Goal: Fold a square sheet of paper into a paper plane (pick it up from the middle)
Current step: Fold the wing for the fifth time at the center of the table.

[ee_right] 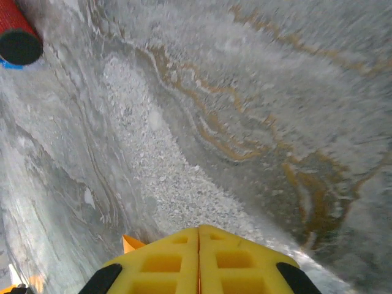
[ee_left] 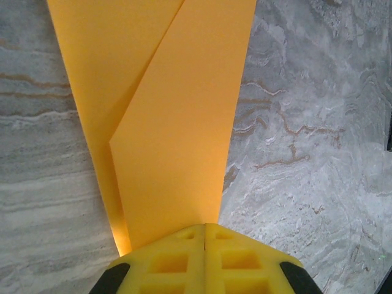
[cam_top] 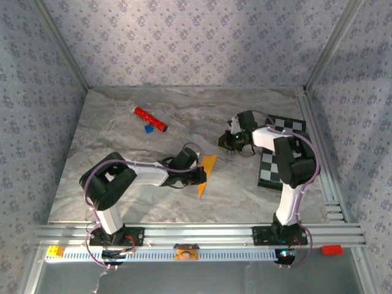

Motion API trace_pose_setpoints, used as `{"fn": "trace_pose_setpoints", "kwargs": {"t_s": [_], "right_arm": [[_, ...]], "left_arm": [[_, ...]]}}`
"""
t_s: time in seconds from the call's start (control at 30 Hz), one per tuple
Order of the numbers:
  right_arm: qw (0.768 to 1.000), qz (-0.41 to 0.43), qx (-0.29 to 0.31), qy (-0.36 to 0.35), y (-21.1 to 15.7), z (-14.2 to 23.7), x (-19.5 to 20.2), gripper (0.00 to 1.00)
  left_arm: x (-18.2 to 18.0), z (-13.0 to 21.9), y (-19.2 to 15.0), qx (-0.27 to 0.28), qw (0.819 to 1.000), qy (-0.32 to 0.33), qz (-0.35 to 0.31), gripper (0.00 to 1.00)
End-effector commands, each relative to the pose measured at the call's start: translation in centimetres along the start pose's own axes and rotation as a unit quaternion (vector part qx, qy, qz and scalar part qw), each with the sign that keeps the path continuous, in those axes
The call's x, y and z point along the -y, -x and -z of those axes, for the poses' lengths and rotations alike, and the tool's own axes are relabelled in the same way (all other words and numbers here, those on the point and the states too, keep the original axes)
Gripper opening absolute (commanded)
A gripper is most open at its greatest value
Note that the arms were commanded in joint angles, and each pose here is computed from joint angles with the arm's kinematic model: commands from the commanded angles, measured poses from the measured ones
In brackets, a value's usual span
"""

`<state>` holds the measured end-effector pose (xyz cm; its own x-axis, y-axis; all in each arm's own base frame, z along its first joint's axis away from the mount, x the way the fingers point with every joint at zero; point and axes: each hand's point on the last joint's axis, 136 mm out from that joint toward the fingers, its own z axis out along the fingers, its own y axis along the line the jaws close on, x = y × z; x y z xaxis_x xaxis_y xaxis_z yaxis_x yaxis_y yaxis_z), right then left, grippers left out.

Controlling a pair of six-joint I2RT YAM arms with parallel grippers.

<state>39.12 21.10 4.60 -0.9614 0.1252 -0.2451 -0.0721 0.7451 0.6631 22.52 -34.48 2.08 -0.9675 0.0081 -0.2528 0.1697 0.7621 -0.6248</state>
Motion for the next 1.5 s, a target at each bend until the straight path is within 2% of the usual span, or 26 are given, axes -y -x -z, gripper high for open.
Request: {"fn": "trace_pose_setpoints", "kwargs": {"t_s": [0.0, 0.13, 0.4, 0.53, 0.7, 0.87, 1.1, 1.47], "right_arm": [[1.0, 0.013, 0.016, 0.003, -0.1, 1.8, -1.5, 0.11], [0.998, 0.044, 0.031, 0.016, -1.9, 3.2, -3.1, 0.2], [0.998, 0.034, 0.034, -0.028, -6.4, 4.8, -1.7, 0.2], [0.999, 0.017, 0.034, -0.026, -7.8, 5.1, -1.4, 0.21], [1.0, 0.008, 0.024, -0.013, -8.8, 4.9, -1.9, 0.21], [1.0, 0.009, 0.013, -0.009, -9.3, 4.5, -2.5, 0.22], [1.0, 0.009, -0.01, 0.008, -9.8, 3.8, -3.2, 0.22], [0.999, 0.014, -0.042, 0.007, -10.9, 2.0, -3.5, 0.22]], "left_arm": [[-2.2, 0.3, -1.9, -0.025, 0.998, 0.052, 0.01, 0.0], [-0.5, 0.9, -0.4, -0.003, 0.999, 0.035, 0.004, 0.0], [1.7, 2.7, 1.7, 0.024, 0.999, 0.029, -0.019, 0.03], [2.3, 3.7, 2.0, 0.031, 0.999, 0.024, -0.028, 0.09], [1.8, 5.2, 2.8, 0.052, 0.998, 0.025, -0.019, 0.11], [-0.2, 7.0, 3.4, 0.073, 0.997, 0.027, 0.01, 0.22], [-1.1, 6.8, 2.8, 0.043, 0.999, 0.008, 0.024, 0.28], [-2.1, 4.6, 1.5, -0.007, 0.999, 0.023, 0.034, 0.23]]}}
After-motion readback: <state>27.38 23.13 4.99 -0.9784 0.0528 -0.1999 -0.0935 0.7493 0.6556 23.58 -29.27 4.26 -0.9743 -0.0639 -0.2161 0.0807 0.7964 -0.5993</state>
